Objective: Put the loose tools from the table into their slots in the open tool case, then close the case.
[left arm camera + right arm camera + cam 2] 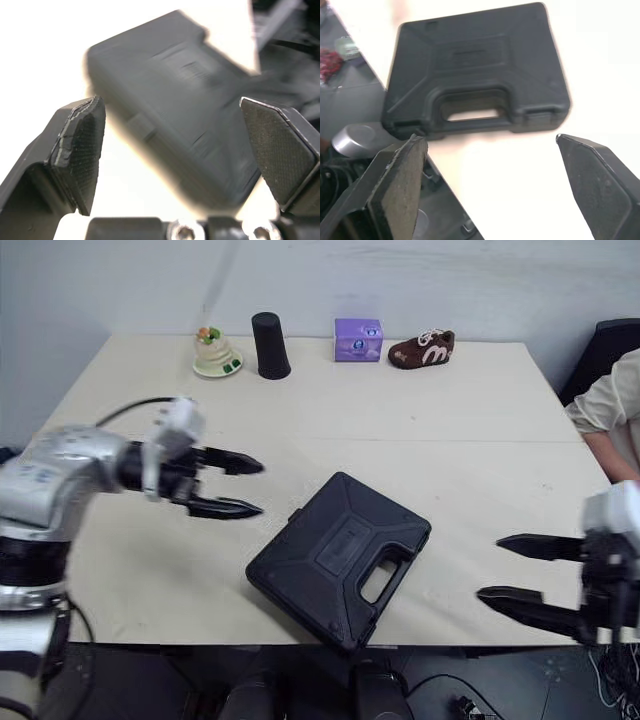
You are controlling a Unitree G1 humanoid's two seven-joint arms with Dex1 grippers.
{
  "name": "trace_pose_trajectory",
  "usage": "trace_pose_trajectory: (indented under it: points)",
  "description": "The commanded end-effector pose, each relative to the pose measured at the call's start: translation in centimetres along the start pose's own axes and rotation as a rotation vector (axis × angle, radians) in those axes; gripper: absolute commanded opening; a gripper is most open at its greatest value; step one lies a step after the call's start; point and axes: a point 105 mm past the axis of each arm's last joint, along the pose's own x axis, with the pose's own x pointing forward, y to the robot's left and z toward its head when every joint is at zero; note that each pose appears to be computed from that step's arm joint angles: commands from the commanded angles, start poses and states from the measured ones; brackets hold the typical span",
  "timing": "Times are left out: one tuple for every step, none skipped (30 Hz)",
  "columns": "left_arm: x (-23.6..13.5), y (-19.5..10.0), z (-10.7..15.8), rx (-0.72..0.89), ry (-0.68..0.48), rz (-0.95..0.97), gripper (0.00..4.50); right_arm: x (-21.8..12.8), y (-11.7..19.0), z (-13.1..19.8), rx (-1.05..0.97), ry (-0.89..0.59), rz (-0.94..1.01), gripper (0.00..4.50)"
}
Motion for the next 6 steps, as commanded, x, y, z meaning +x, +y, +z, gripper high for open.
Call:
trace_pose_trajectory:
  points:
    - [-1.7,-1.5,1.0,0.015,0.013,0.047,4.50,-1.3,-0.6,0.6,-0.059,0.001,-0.035,4.40]
    - [-1.9,-1.8,0.8,0.008,0.029,0.061,4.50,-1.4,-0.9,0.6,-0.064,0.001,-0.040,4.40]
    - [-2.2,-2.1,0.6,0.005,0.043,0.072,4.50,-1.5,-1.0,0.7,-0.068,0.000,-0.042,4.40]
    - [-2.5,-2.5,0.3,-0.005,0.063,0.080,4.50,-1.5,-1.3,0.8,-0.075,-0.003,-0.042,4.40]
    - [-2.8,-2.8,0.0,-0.011,0.076,0.084,4.50,-1.5,-1.5,0.9,-0.080,-0.004,-0.041,4.40]
    - [-3.0,-3.1,-0.3,-0.024,0.093,0.088,4.50,-1.4,-1.8,1.0,-0.087,-0.006,-0.039,4.40]
